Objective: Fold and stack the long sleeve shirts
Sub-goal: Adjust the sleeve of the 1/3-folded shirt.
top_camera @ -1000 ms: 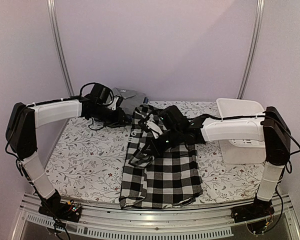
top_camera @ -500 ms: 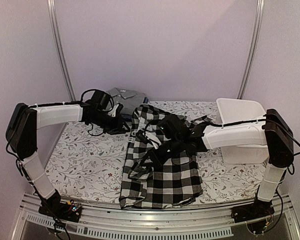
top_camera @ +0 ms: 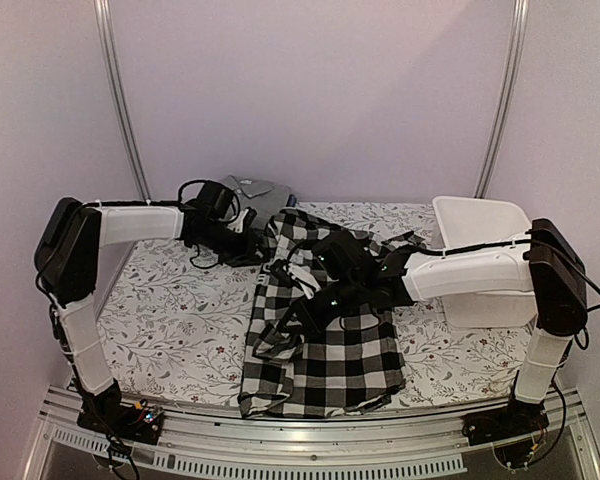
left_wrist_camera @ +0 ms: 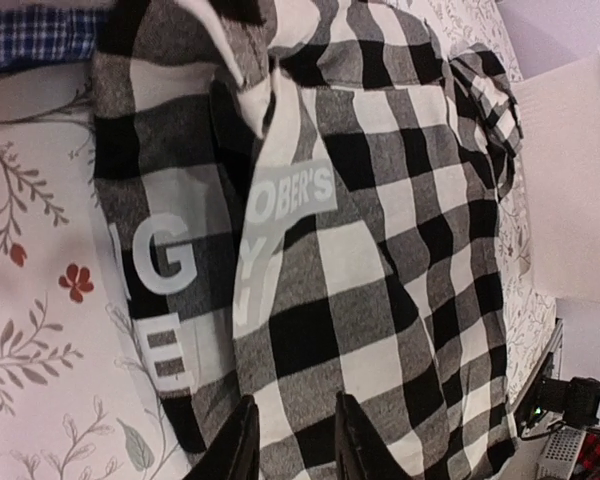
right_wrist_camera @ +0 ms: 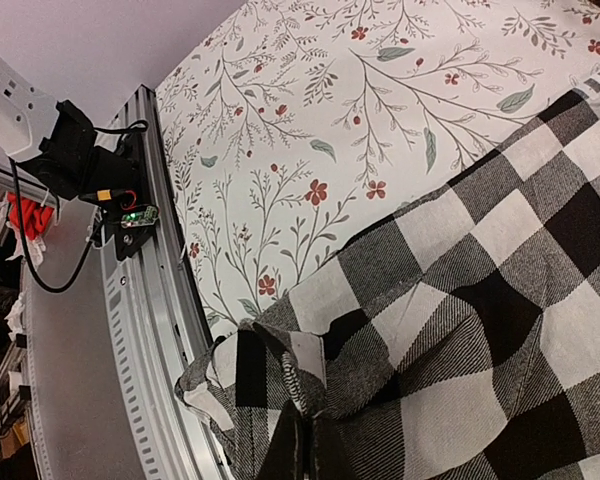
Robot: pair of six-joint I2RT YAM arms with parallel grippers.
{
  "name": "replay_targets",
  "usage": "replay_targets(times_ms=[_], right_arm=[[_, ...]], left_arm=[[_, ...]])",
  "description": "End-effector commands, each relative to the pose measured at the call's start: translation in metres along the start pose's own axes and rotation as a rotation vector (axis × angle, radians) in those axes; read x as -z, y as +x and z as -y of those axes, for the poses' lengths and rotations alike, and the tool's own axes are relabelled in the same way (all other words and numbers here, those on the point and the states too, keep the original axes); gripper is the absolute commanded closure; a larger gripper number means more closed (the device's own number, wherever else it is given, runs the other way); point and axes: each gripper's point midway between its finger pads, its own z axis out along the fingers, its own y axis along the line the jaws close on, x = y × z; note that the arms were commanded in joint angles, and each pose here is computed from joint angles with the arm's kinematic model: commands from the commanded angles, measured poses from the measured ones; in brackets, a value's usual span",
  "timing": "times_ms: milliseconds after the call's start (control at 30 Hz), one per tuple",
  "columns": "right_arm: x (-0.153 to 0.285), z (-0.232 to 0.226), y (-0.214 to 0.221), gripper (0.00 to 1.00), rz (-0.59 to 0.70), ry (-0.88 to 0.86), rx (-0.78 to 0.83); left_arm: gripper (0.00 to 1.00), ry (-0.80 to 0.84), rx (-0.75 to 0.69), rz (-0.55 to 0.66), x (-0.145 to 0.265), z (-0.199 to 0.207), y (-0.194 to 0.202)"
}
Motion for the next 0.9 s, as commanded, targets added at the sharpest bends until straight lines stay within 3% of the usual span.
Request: replay_targets(times_ms=[0,300,567,867], right_arm=[[0.008,0.003,-0.010,1.00,0.051,0.056,0.003],[0.030,0.007,-0.004,1.00,0.083,0.121,-0.031],[0.039,-0.002,0.000,1.00,0.081,0.088,-0.042],[0.032,-0.002,0.017,1.00,0.035,0.053,-0.068]], left_arm=[[0.75,-0.008,-0.036,0.066,-0.026,0.001,-0.042],[0.81,-0.091,-0.046,0.069,-0.079,-0.020,-0.094],[0.80,-0.071,-0.062,0.147,-0.078,-0.022,-0.129],[0.79,-0.032,-0.073,0.177,-0.075,-0.017,-0.143]])
